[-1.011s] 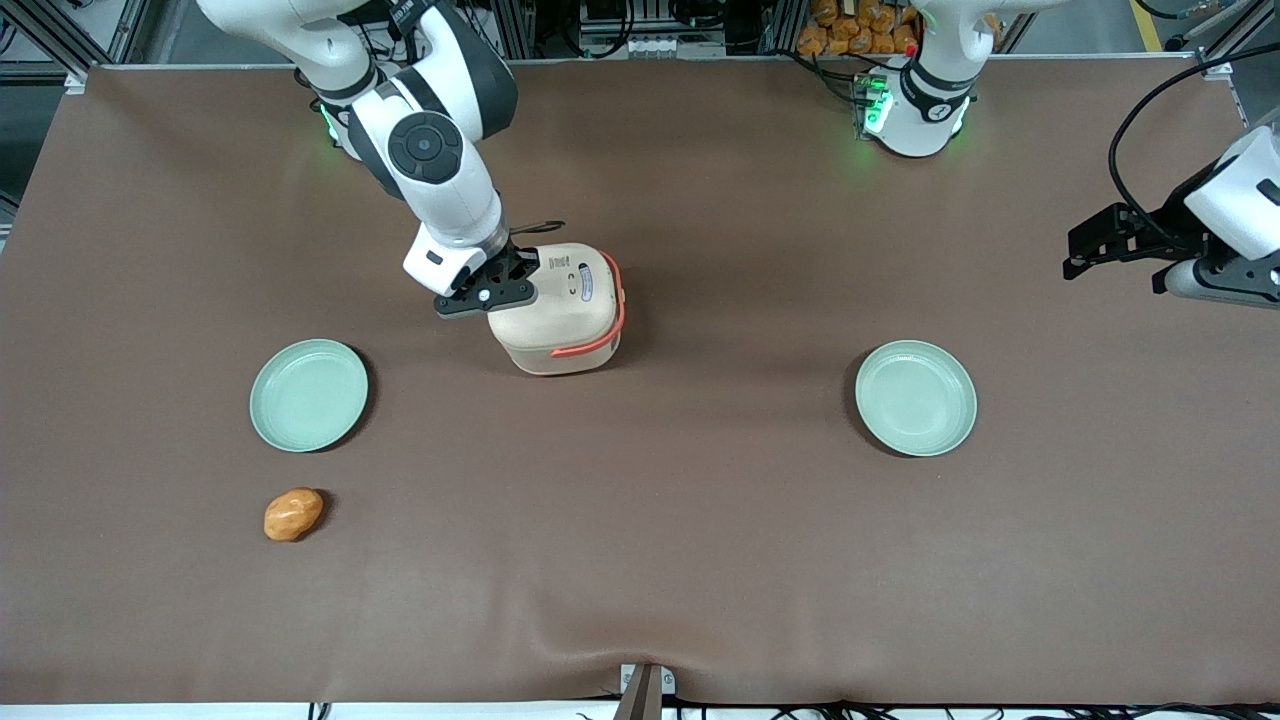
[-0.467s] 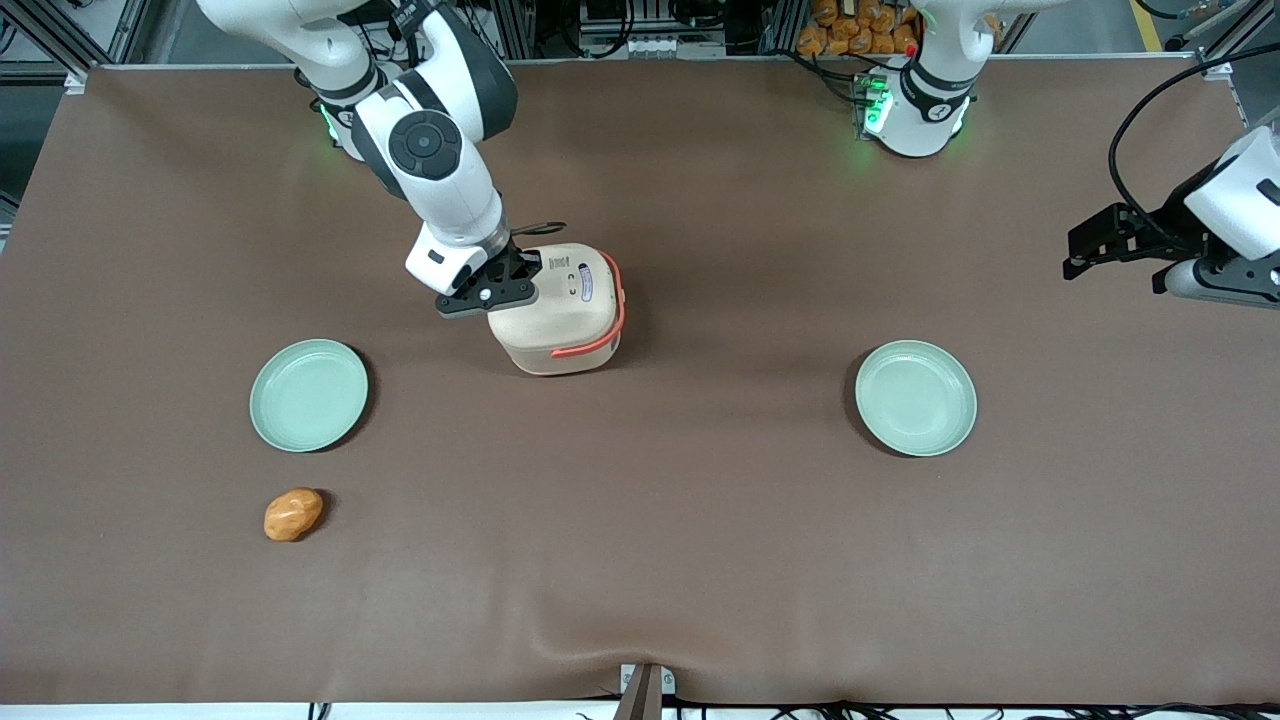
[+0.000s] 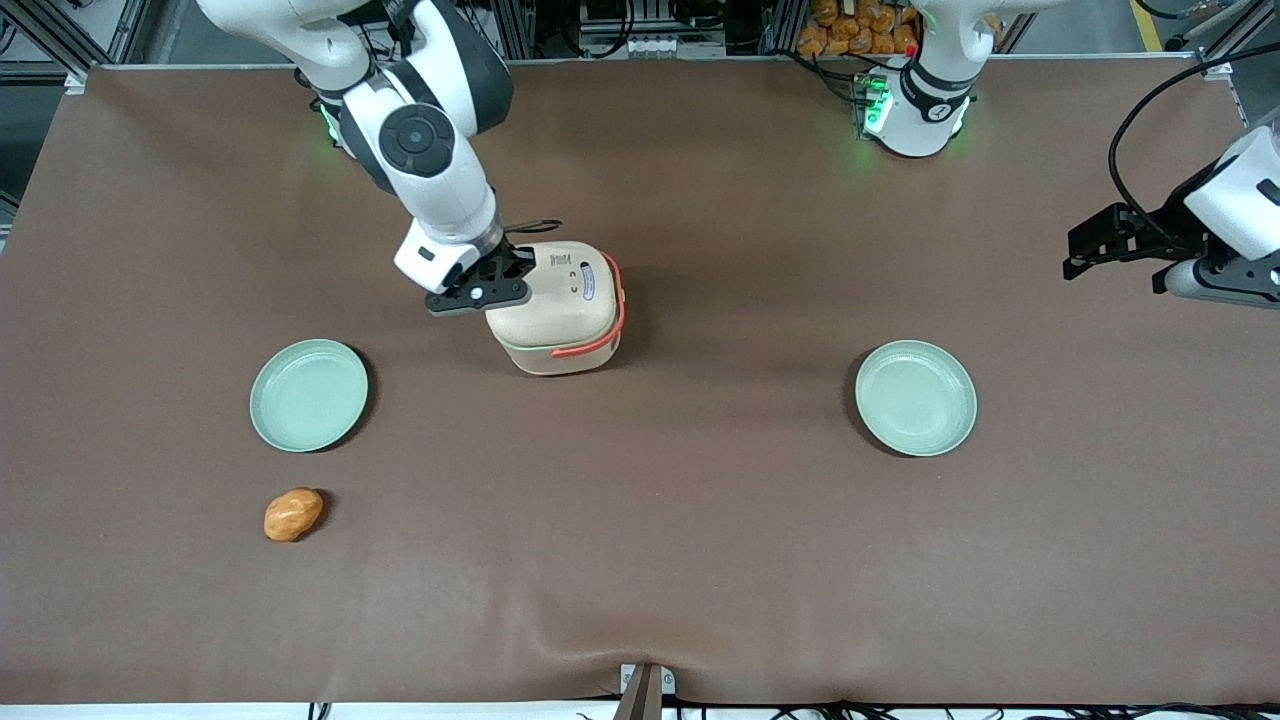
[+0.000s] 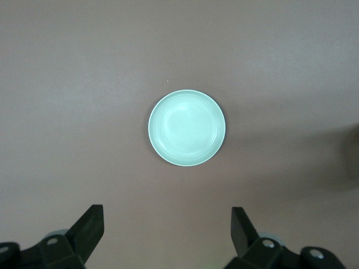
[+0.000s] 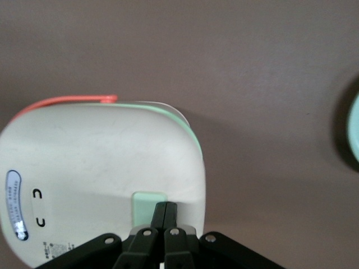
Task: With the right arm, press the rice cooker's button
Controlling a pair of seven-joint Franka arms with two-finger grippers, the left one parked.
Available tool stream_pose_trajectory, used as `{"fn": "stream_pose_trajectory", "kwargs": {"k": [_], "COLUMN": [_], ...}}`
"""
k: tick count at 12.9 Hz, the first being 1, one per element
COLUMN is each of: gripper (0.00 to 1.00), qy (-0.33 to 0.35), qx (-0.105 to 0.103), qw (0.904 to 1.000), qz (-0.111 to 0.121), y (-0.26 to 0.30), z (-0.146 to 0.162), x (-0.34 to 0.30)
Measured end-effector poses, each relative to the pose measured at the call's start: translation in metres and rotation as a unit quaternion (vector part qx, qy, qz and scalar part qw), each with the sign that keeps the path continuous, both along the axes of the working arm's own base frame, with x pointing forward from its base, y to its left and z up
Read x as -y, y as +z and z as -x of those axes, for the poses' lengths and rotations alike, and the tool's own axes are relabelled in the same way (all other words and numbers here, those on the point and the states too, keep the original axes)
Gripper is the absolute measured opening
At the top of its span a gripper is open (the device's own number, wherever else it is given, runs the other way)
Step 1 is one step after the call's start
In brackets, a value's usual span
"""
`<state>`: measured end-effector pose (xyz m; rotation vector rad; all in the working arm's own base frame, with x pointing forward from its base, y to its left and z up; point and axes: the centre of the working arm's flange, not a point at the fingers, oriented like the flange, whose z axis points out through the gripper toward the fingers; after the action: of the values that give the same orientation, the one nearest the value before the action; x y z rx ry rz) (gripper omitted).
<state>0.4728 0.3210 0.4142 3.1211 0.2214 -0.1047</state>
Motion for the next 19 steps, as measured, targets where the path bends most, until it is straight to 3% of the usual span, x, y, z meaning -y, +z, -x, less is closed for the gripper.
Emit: {"fn": "stream_pose_trajectory", "kwargs": {"k": [3,4,8,12,13,19], "gripper": [0.01,0.08,0.51,0.95,1.00,1.00], "qy": [-0.032,-0.049,-0.092,-0.098,-0.102,-0.071], "qx": [0.005,0.010,0.033,0.050,0.052,0.043], "qw": [0.9993,0.9984,0.9941,0.9929,0.9924,0.9963], "qz": [-0.017,-0.026,-0.047,-0.047,-0.046,-0.022], "y": [0.088,0.116,0.187,0.217,0.224,0.234], "z": [-0.024,-0.033,-0.064,-0.074,-0.072,-0.060], "x": [0.019,0.033,0.116,0.213,0.236,0.325]}}
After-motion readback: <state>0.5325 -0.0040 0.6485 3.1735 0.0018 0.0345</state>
